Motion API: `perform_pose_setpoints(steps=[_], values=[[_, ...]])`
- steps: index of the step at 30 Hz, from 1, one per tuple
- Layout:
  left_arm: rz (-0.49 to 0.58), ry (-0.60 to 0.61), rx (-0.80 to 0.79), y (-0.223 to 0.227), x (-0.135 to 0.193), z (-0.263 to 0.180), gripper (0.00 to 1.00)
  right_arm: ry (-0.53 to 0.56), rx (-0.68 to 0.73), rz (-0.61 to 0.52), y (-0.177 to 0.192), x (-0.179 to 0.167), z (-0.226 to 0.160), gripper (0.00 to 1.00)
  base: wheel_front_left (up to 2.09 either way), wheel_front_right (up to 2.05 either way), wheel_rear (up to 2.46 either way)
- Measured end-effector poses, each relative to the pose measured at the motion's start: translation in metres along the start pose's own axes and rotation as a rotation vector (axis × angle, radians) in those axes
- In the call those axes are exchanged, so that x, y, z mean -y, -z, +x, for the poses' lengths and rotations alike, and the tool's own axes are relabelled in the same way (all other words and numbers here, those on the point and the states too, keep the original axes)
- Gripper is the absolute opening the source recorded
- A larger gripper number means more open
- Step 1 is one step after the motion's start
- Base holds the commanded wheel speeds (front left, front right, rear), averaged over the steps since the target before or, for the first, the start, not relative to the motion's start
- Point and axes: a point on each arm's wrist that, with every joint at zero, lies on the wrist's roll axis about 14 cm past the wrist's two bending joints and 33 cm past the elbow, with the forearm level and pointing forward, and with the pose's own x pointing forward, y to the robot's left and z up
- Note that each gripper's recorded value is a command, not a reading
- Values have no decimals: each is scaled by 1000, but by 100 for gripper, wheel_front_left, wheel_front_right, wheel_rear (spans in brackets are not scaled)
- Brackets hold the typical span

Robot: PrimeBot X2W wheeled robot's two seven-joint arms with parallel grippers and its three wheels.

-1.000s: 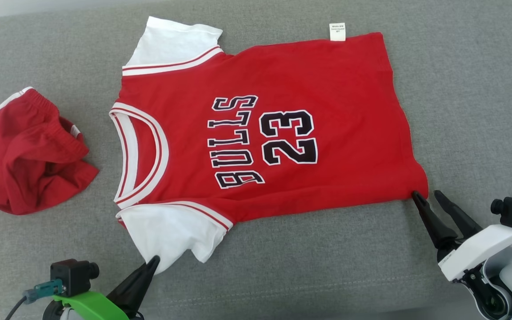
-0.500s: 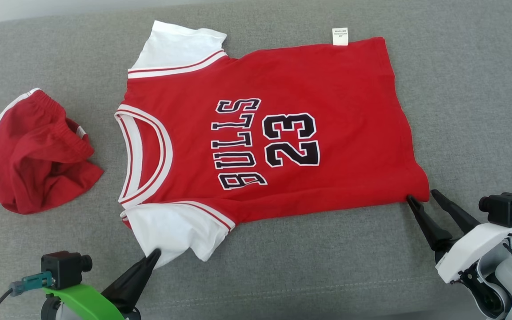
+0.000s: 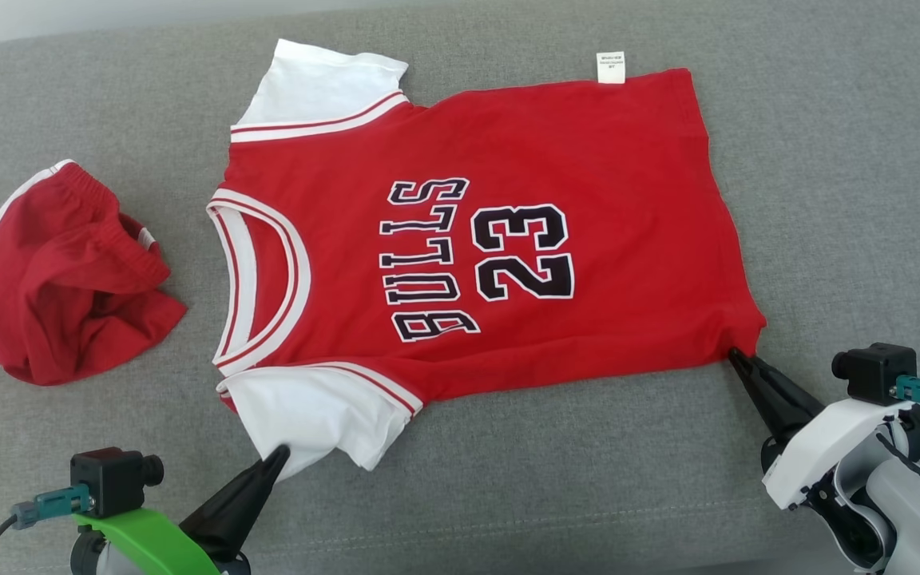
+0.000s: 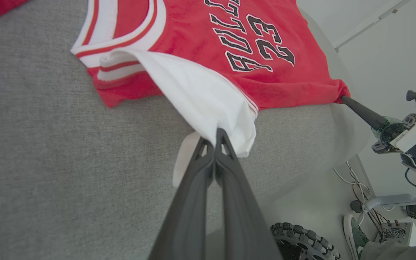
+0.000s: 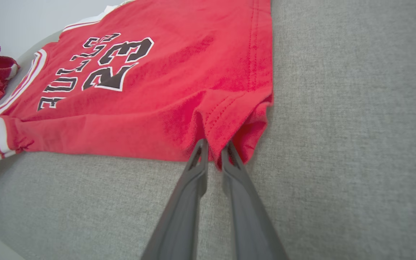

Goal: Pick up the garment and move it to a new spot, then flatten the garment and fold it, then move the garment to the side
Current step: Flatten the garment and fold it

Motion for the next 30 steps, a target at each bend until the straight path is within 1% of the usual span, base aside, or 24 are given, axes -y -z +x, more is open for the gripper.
perform_pose_setpoints(steps=[4,7,14,16,17,18,19,21,22,23,26,28,30], values=[[-2,9,5,-2,3,0,0,4,-6,-1,2,1,-1,0,0,0,0],[-26,27,30,-8,9,1,0,-3,4,16,0,-3,0,0,0,0,0],[-150,125,144,-37,42,6,0,-81,52,164,-11,-38,4,0,0,0,0],[-165,133,153,-40,45,7,0,-87,59,185,-12,-40,4,0,0,0,0],[-197,141,180,-48,46,7,0,-92,71,238,-16,-44,2,0,0,0,0],[-197,141,180,-48,46,7,0,-92,71,238,-16,-44,2,0,0,0,0],[-213,146,190,-51,48,7,0,-97,77,269,-18,-47,1,0,0,0,0],[-267,146,224,-60,47,10,0,-109,82,324,-21,-52,1,0,0,0,0],[-276,145,237,-64,45,11,0,-113,85,344,-24,-53,0,0,0,0,0],[-314,128,273,-73,38,13,0,-126,87,365,-28,-56,0,0,0,0,0],[-334,100,291,-80,26,19,0,-125,100,380,-37,-51,1,0,0,0,0],[-370,104,323,-91,24,25,0,-109,110,382,-43,-42,3,0,0,0,0],[-379,98,352,-102,18,33,0,-90,117,394,-47,-33,5,0,0,0,0]])
